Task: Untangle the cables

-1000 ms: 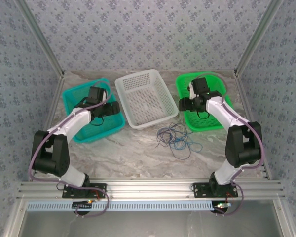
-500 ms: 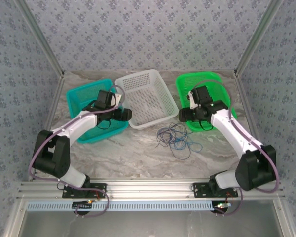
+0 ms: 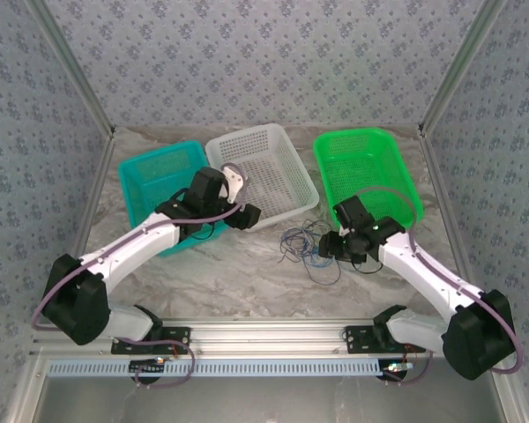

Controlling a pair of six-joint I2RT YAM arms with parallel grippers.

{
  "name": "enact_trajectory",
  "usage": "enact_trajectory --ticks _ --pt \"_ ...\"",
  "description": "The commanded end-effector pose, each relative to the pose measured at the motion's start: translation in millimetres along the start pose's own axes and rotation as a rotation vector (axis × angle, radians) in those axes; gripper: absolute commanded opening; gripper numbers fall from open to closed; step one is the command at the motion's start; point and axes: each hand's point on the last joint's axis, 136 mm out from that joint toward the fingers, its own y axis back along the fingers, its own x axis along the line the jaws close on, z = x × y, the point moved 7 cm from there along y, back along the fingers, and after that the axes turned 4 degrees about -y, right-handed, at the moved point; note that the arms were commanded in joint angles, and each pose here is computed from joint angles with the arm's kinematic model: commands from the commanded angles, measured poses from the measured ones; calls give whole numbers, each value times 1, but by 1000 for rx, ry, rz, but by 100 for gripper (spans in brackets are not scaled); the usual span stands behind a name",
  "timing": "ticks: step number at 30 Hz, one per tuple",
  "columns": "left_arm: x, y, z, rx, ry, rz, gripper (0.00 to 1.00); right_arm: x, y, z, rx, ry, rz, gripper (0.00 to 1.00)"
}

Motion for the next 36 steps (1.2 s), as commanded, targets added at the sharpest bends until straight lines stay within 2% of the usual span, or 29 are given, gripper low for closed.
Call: enact_trajectory --ticks 1,5,7,11,21,23,27,28,36 --pt "-8 8 15 -81 -33 -12 89 14 -11 -2 14 -91 63 56" --pt "-14 8 14 -83 -37 -25 89 20 -26 -1 42 -98 45 53" --pt "-16 9 13 -83 -43 -27 89 20 -33 -2 45 -96 9 48" --pt "-18 13 12 -94 -51 -27 89 14 -44 -1 20 -91 -55 42" --pt "-17 21 10 -113 -53 -15 88 9 -61 3 -37 -77 -96 31" --pt "-17 23 10 -119 -51 -14 89 12 -61 3 -40 -64 -86 22" --pt "-18 25 13 -134 -44 -15 89 23 -45 4 -101 -11 -33 2" --pt "-18 26 13 -141 -42 -16 89 26 -38 5 -126 7 -25 0" --pt "-25 38 24 -224 -48 -59 88 62 55 10 -262 313 136 0"
